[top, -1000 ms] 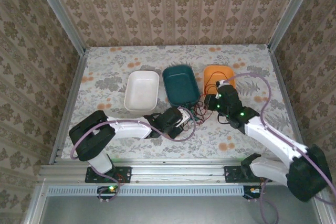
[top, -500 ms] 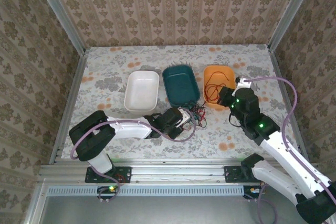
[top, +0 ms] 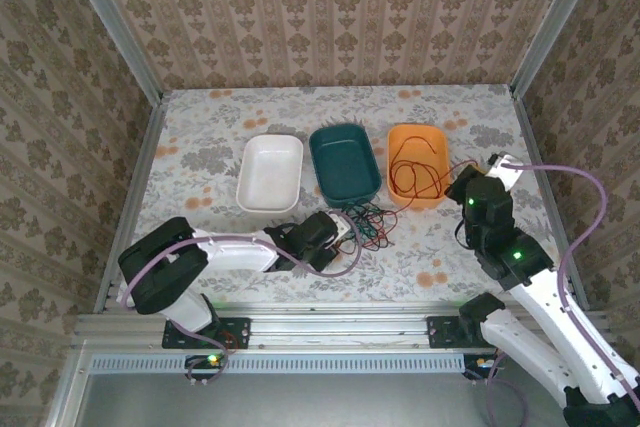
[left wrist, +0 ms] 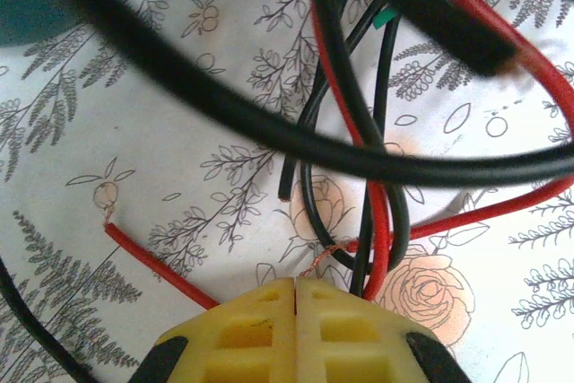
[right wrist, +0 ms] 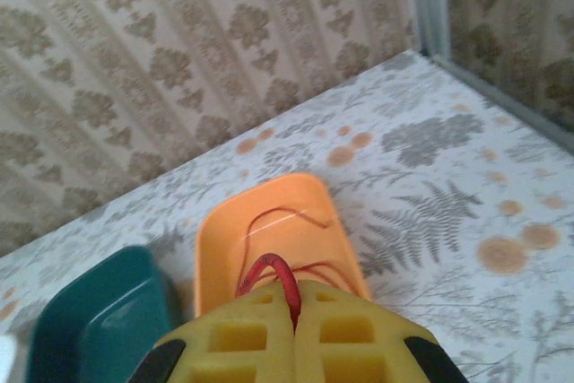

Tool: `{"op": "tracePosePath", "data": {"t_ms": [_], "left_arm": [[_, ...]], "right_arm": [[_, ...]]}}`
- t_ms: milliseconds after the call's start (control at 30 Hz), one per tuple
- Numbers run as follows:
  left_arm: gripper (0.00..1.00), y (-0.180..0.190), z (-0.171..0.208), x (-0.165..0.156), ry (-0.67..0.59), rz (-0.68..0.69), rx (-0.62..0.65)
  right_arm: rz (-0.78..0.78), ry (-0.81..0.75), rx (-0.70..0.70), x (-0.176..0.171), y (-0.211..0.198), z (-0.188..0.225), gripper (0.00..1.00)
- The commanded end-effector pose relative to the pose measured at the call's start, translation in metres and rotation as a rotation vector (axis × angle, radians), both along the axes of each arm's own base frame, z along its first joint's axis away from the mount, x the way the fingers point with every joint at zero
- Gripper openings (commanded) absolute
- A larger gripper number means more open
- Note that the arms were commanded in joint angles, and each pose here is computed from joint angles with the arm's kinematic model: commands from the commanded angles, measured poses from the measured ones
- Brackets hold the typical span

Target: Untangle the cables

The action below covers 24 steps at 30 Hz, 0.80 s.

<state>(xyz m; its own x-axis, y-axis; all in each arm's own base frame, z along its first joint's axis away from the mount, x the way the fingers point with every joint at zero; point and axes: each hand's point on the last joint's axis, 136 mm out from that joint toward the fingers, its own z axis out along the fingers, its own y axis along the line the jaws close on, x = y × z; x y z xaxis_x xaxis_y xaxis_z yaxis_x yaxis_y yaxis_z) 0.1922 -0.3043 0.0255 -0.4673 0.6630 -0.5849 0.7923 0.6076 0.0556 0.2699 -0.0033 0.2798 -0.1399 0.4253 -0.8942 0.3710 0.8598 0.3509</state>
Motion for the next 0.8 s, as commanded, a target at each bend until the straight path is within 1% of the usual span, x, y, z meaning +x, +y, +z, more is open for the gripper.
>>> {"op": "tracePosePath", "data": {"t_ms": [0,200,300,367,433,500,533,667,700,767], "left_arm": [[0.0,0.013,-0.004,0.001,0.001,0.052,0.021],[0.0,0.015,-0.007,0.002,-0.001,0.063,0.031],[0.0,0.014,-0.01,0.003,0.003,0.066,0.033],[0.0,0.014,-0.011,0.002,0.006,0.065,0.032],[0.0,0.013,-0.007,0.002,-0.001,0.055,0.023],[0.0,0.007,0.004,0.001,-0.023,0.022,-0.012],[0.01,0.003,0.01,-0.001,-0.031,-0.002,-0.035],[0.36,-0.015,0.045,-0.008,-0.072,-0.11,-0.132],[0.42,-0.019,0.054,-0.009,-0.081,-0.133,-0.148],[0.49,-0.03,0.069,-0.008,-0.1,-0.169,-0.176]], "right_arm": [[-0.181,-0.065,0.029,-0.016,-0.039,0.026,0.0],[-0.318,-0.066,0.038,-0.029,-0.074,0.037,0.0],[-0.334,-0.068,0.047,-0.031,-0.08,0.04,0.0],[-0.289,-0.074,0.061,-0.025,-0.075,0.04,0.0],[-0.198,-0.074,0.074,-0.014,-0.061,0.037,0.0],[-0.09,-0.067,0.088,-0.001,-0.043,0.032,0.0],[-0.06,-0.06,0.105,0.002,-0.038,0.028,0.0],[0.017,-0.013,0.157,0.009,-0.022,0.009,0.0],[0.025,-0.003,0.17,0.01,-0.02,0.004,0.0],[0.043,0.015,0.186,0.011,-0.016,-0.004,0.0]]}}
